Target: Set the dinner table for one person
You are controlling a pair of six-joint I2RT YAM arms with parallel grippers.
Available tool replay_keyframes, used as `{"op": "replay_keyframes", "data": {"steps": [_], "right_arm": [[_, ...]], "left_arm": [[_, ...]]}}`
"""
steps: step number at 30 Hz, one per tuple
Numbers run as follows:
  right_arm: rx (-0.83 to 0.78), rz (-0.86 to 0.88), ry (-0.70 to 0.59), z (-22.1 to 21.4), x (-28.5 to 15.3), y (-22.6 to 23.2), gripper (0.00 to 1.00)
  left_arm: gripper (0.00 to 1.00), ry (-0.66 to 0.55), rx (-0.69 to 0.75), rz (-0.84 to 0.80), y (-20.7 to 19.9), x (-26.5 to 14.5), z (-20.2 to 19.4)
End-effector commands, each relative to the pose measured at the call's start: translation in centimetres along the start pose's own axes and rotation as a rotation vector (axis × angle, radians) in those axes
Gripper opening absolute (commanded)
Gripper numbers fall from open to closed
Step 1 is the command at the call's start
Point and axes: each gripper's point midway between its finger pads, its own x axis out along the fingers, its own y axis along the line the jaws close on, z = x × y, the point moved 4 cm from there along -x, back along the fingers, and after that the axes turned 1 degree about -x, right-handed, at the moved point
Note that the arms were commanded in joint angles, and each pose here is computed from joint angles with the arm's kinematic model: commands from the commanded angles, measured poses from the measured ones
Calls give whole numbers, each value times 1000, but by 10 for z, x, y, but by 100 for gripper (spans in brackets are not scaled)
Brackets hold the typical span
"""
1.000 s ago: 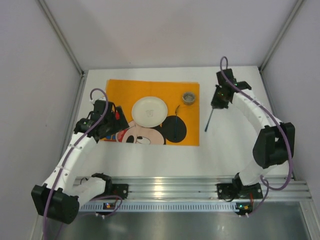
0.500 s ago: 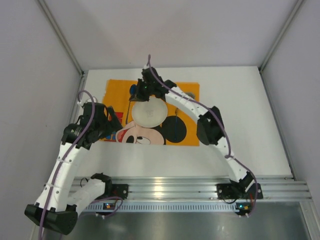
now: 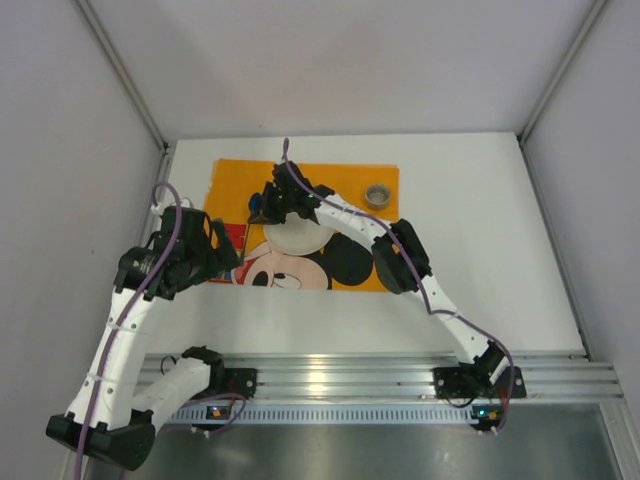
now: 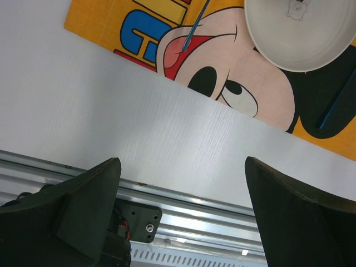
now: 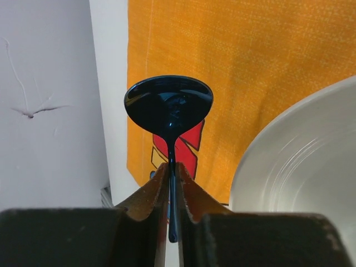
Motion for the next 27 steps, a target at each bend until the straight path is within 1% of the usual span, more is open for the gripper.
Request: {"op": "replay_keyframes", "data": {"steps": [1, 2, 3, 4, 6, 7, 8, 10, 13, 15, 16, 17, 18, 19, 20, 21, 22, 23, 24, 25, 26, 27], "right_arm": [[-41, 95, -46, 5, 9, 22, 11], [-42, 92, -45, 5, 9, 20, 17], [-45, 87, -46, 5, 10, 17, 28], [-54, 88, -44, 4, 11, 18, 32], [-65, 91, -53, 6, 10, 19, 39], [-78, 101, -64, 9, 6, 24, 41], [-87, 112, -77, 13, 2, 30, 46], [-110, 144, -92, 19, -6, 42, 48], [-167, 211, -135, 36, -33, 72, 58], [-223, 275, -178, 50, -64, 103, 63], [-239, 292, -192, 58, -75, 108, 71], [-276, 347, -213, 62, -103, 135, 81], [-320, 358, -230, 66, -118, 143, 92], [-339, 348, -230, 66, -128, 142, 99], [-382, 373, -286, 75, -170, 165, 100], [-447, 326, -298, 74, -185, 162, 100], [-468, 252, -290, 71, -192, 144, 100], [-522, 219, -388, 76, -242, 161, 100], [-577, 83, -342, 62, -240, 121, 100], [-610, 23, -360, 56, -256, 109, 100], [-638, -24, -468, 55, -306, 117, 100], [-648, -150, -407, 35, -302, 69, 100]], "left_arm": [[98, -1, 37, 20, 5, -7, 2], [98, 1, 39, 23, 5, -7, 2], [98, 3, 43, 22, 4, -6, 3], [99, 5, 43, 24, 4, -6, 3], [98, 11, 43, 17, 3, -4, 2], [99, 11, 43, 17, 2, -4, 2], [98, 6, 41, 15, 2, -4, 3], [99, -1, 41, 14, 1, -3, 4], [98, -20, 33, 8, -2, -2, 9], [98, -37, 33, 11, -3, -1, 14], [98, -59, 28, 3, -7, -1, 20], [98, -74, 28, 1, -8, 0, 24], [98, -91, 36, 0, -9, 0, 28], [98, -120, 37, -5, -14, 2, 36], [99, -135, 41, -8, -16, 3, 41], [99, -148, 58, -12, -19, 5, 46], [99, -173, 65, -22, -25, 8, 55], [98, -186, 73, -12, -26, 10, 60], [98, -202, 87, -2, -27, 12, 65], [98, -226, 96, 22, -26, 14, 71], [97, -258, 100, 20, -29, 17, 79], [97, -286, 118, 22, -30, 18, 84]]}}
